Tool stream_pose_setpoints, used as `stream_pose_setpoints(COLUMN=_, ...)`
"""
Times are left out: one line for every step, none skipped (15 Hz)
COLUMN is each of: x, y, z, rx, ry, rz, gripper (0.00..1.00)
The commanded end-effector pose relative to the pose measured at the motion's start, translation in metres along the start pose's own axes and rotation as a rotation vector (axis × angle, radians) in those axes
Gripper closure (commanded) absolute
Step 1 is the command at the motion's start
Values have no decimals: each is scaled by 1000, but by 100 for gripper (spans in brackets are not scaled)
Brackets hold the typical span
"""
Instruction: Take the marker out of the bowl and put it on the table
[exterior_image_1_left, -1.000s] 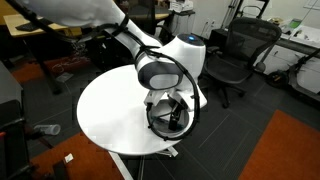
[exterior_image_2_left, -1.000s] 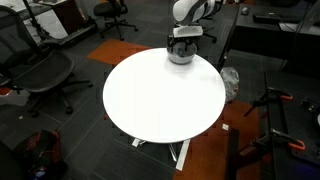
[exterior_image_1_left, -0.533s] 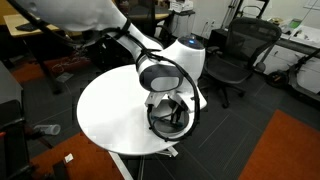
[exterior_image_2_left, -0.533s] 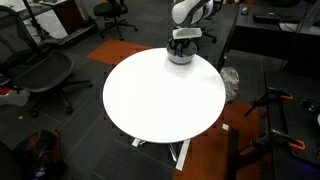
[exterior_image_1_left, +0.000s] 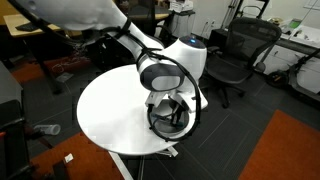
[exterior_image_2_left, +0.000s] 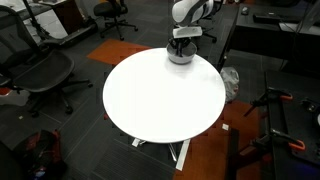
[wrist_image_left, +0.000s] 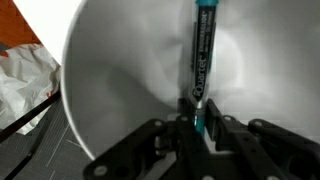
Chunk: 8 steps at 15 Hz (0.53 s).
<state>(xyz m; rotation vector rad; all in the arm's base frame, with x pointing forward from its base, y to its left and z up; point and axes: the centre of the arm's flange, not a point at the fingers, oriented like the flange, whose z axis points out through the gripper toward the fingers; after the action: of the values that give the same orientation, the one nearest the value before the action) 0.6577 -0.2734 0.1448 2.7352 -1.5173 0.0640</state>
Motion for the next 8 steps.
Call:
stream_pose_setpoints(x=-13, y=9, z=-38, rx=6, ry=20, rz=-14, gripper=95)
stream_pose_setpoints(x=-14, y=10, z=-46, rx=9, ry=33, rz=-14, gripper=95)
stream_pose_setpoints(x=-18, y=12, z=-57, rx=13, ry=46, rz=-17, gripper=95)
stream_pose_setpoints(x=-21, y=12, z=-66, rx=16, ry=56, rz=-20, gripper=95)
stream_pose_setpoints(x=-24, y=14, z=-76, rx=14, ry=68, rz=-25, gripper=95)
stream_pose_setpoints(x=-27, y=15, z=-86, rx=15, ry=80, rz=-29, gripper=95)
stream_pose_setpoints(x=-30, y=16, z=-95, rx=16, ry=94, rz=-36, gripper=95)
stream_pose_setpoints(x=-34, y=16, z=-106, rx=16, ry=106, rz=-50, gripper=95)
